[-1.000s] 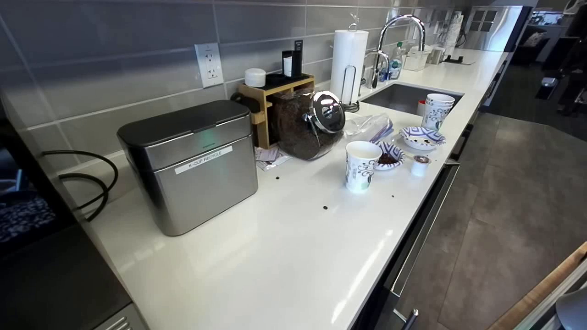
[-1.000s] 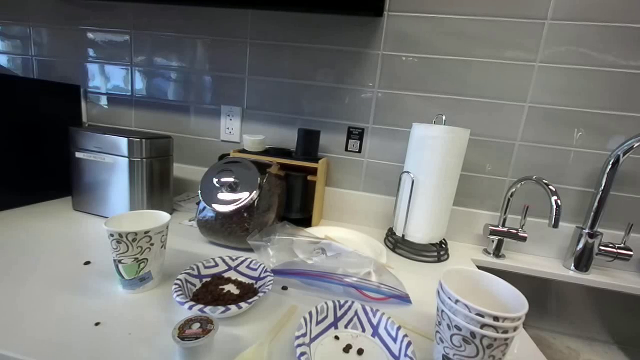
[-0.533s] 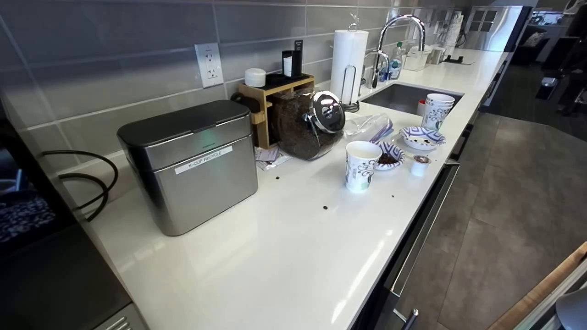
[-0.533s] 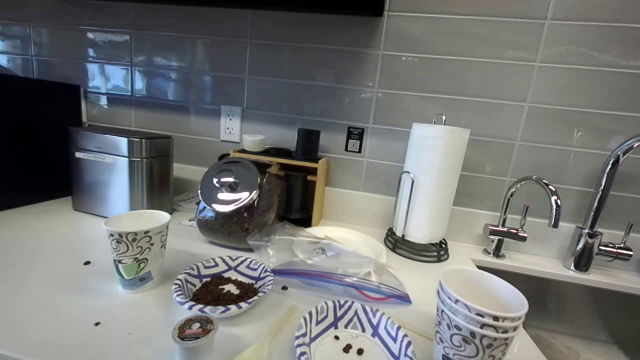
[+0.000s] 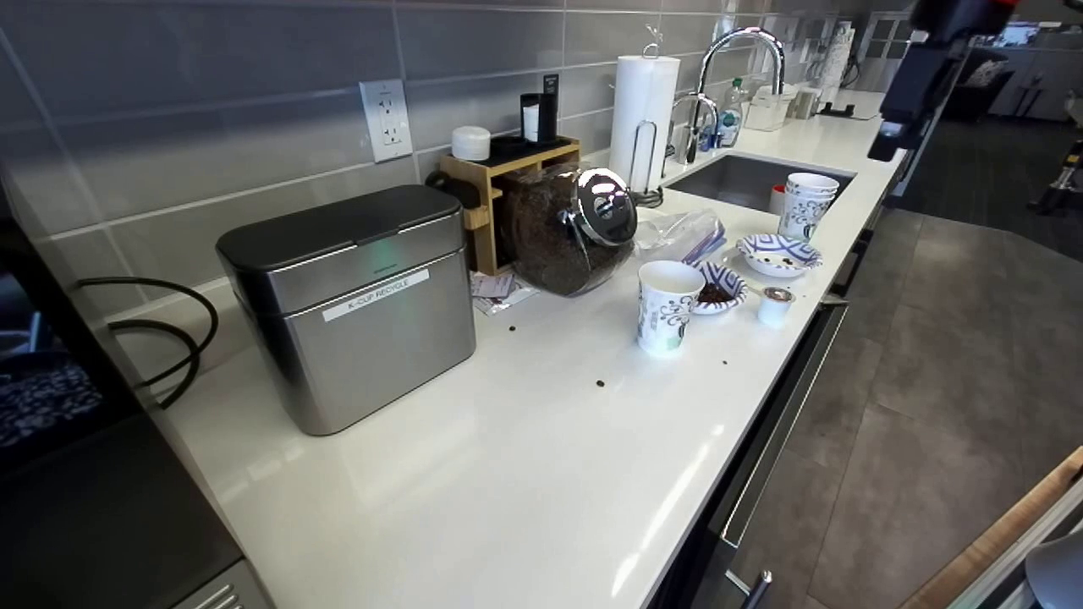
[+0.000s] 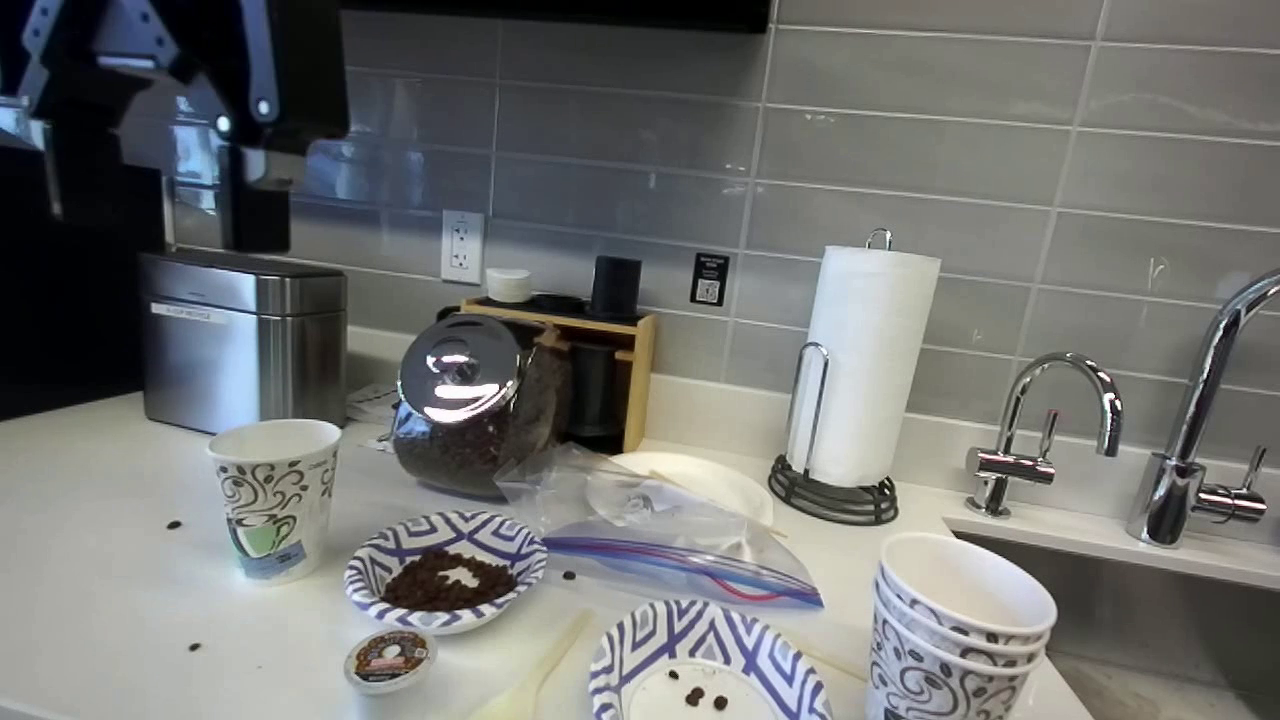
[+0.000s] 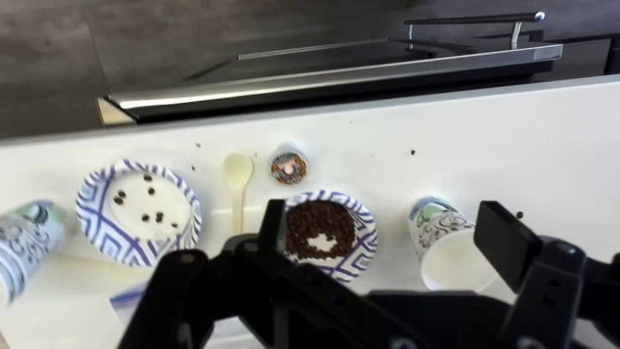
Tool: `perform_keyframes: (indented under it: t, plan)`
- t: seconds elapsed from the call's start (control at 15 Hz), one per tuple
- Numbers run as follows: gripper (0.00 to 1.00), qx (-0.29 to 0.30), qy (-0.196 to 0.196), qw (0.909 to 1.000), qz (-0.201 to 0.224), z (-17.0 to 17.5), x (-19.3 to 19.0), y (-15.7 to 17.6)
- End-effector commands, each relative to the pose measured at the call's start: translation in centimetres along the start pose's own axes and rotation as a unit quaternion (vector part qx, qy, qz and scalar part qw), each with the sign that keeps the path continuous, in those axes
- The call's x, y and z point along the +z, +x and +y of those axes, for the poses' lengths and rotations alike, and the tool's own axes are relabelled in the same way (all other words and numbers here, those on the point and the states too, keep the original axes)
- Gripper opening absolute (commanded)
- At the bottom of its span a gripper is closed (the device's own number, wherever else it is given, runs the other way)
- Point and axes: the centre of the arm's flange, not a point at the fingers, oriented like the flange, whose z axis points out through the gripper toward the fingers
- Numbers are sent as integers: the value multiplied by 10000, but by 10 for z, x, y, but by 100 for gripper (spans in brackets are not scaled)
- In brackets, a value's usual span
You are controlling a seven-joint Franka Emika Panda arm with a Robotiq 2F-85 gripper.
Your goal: Open the silver bin on the left then put the coffee pod inside the bin.
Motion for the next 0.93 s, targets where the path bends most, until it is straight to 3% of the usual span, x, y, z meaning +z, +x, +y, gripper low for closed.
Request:
perform_keyframes:
  t: [0.0,0.2,0.47,0.53,0.87]
  plan:
    - [100,-986,-323,9944,210,-62,-4,56]
    - [100,-1835,-584,9802,466,-126,2,73]
    - [100,-2887,-787,9513,747,-191,6,82]
    - [100,-2463,-687,9643,684,-175,3,71]
    - [100,-2453,-662,9646,707,-176,2,72]
